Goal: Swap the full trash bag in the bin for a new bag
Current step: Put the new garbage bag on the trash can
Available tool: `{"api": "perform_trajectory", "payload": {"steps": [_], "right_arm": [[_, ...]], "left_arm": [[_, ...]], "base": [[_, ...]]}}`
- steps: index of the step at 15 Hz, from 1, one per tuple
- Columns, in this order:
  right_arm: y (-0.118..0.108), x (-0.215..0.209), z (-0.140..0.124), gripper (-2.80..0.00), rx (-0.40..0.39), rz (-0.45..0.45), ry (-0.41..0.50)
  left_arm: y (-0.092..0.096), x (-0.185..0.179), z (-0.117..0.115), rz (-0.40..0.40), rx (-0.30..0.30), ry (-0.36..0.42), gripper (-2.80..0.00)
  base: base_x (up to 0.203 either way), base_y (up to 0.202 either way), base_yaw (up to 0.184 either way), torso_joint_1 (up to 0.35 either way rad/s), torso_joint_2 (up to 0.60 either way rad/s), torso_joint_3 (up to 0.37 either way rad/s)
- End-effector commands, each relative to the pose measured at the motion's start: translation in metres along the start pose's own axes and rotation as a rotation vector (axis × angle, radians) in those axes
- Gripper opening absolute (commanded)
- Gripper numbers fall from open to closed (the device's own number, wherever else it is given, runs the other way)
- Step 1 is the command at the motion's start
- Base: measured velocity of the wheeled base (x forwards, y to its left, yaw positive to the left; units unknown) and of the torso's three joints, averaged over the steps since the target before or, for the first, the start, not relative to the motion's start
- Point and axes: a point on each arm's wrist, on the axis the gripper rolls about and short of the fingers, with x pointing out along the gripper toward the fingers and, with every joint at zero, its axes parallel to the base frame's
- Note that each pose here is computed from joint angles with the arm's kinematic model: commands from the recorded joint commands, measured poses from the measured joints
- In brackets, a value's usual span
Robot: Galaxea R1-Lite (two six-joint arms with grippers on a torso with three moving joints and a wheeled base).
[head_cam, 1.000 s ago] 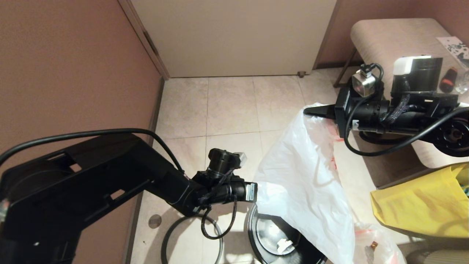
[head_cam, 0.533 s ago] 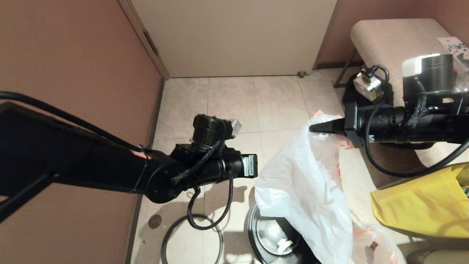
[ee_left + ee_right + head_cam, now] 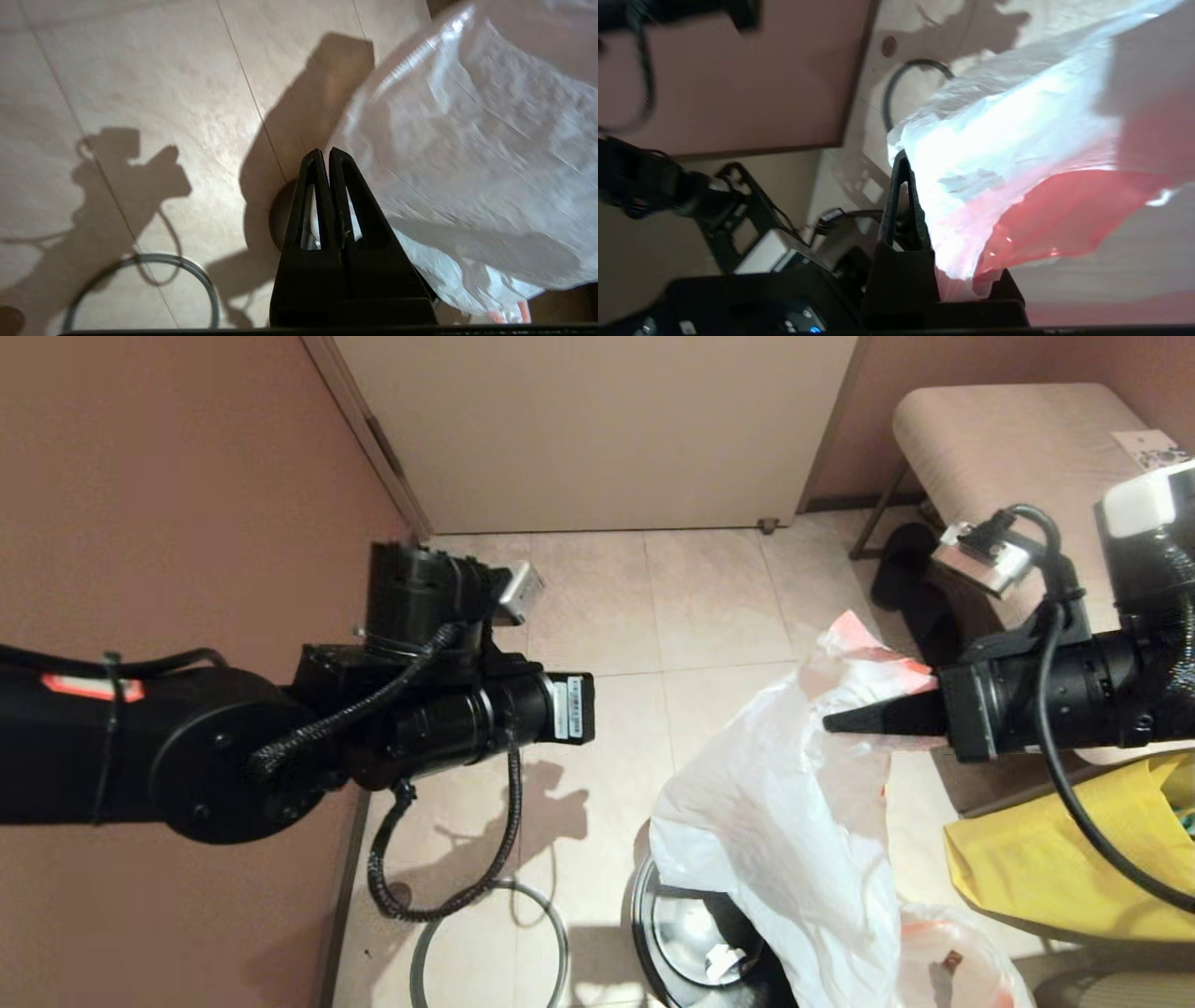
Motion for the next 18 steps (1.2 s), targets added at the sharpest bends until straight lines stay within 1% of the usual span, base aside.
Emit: {"api": "perform_trajectory", "payload": {"steps": [1, 2, 4, 5, 7, 8, 9, 10, 11, 12, 13, 14, 15, 16, 17, 18], "right_arm": [[0.014, -0.015, -0.003, -2.80, -0.042, -0.067, -0.002], [0.014, -0.012, -0.009, -2.80, -0.036, -0.122, 0.014], [0.009, -0.005, -0.019, -2.80, -0.019, -0.184, 0.053], [0.008, -0.008, -0.023, -2.80, -0.016, -0.208, 0.054], [0.007, -0.009, -0.031, -2.80, -0.013, -0.233, 0.065], [0.003, -0.005, -0.030, -2.80, -0.011, -0.269, 0.062], [0.002, 0.000, -0.030, -2.80, -0.014, -0.276, 0.053], [0.004, -0.001, -0.030, -2.80, -0.015, -0.271, 0.047], [0.008, -0.005, -0.029, -2.80, 0.003, -0.268, 0.032], [0.013, -0.010, -0.028, -2.80, 0.024, -0.256, 0.007], [0.022, -0.016, -0.026, -2.80, 0.011, -0.241, -0.017], [0.033, -0.025, -0.022, -2.80, -0.016, -0.217, -0.054], [0.039, -0.028, -0.016, -2.80, -0.029, -0.203, -0.077], [0.037, -0.019, -0.014, -2.80, -0.021, -0.204, -0.059], [0.030, -0.005, -0.016, -2.80, -0.004, -0.210, -0.017], [0.025, 0.005, -0.021, -2.80, 0.009, -0.217, 0.021]], "left_arm": [[0.007, -0.025, 0.018, 0.008, -0.005, -0.081, -2.80], [0.015, -0.031, 0.018, 0.026, -0.008, -0.085, -2.80], [0.033, -0.036, -0.004, 0.064, -0.015, -0.018, -2.80], [0.040, -0.038, -0.012, 0.070, -0.016, -0.008, -2.80], [0.063, -0.040, -0.001, 0.113, -0.004, -0.105, -2.80], [0.069, -0.037, 0.002, 0.071, 0.006, -0.138, -2.80], [0.069, -0.032, 0.005, 0.023, 0.010, -0.170, -2.80], [0.067, -0.028, 0.007, 0.004, 0.013, -0.197, -2.80], [0.064, -0.028, 0.008, 0.002, 0.014, -0.212, -2.80], [0.064, -0.029, 0.008, 0.023, 0.015, -0.220, -2.80], [0.063, -0.032, 0.011, 0.048, 0.016, -0.236, -2.80], [0.059, -0.037, 0.013, 0.045, 0.021, -0.252, -2.80], [0.057, -0.033, 0.011, 0.043, 0.023, -0.242, -2.80], [0.059, -0.024, 0.005, 0.047, 0.020, -0.212, -2.80], [0.061, -0.017, 0.000, 0.052, 0.015, -0.189, -2.80], [0.061, -0.015, -0.001, 0.050, 0.015, -0.184, -2.80]], "base": [[0.000, 0.000, 0.000, 0.000, 0.00, 0.000], [0.000, 0.000, 0.000, 0.000, 0.00, 0.000], [0.000, 0.000, 0.000, 0.000, 0.00, 0.000], [0.000, 0.000, 0.000, 0.000, 0.00, 0.000], [0.000, 0.000, 0.000, 0.000, 0.00, 0.000], [0.000, 0.000, 0.000, 0.000, 0.00, 0.000], [0.000, 0.000, 0.000, 0.000, 0.00, 0.000], [0.000, 0.000, 0.000, 0.000, 0.00, 0.000], [0.000, 0.000, 0.000, 0.000, 0.00, 0.000], [0.000, 0.000, 0.000, 0.000, 0.00, 0.000], [0.000, 0.000, 0.000, 0.000, 0.00, 0.000], [0.000, 0.000, 0.000, 0.000, 0.00, 0.000], [0.000, 0.000, 0.000, 0.000, 0.00, 0.000], [-0.154, 0.000, 0.002, 0.002, 0.00, 0.002], [-0.193, 0.000, 0.002, 0.002, 0.00, 0.002], [-0.198, 0.000, 0.001, -0.002, 0.01, 0.002]]}}
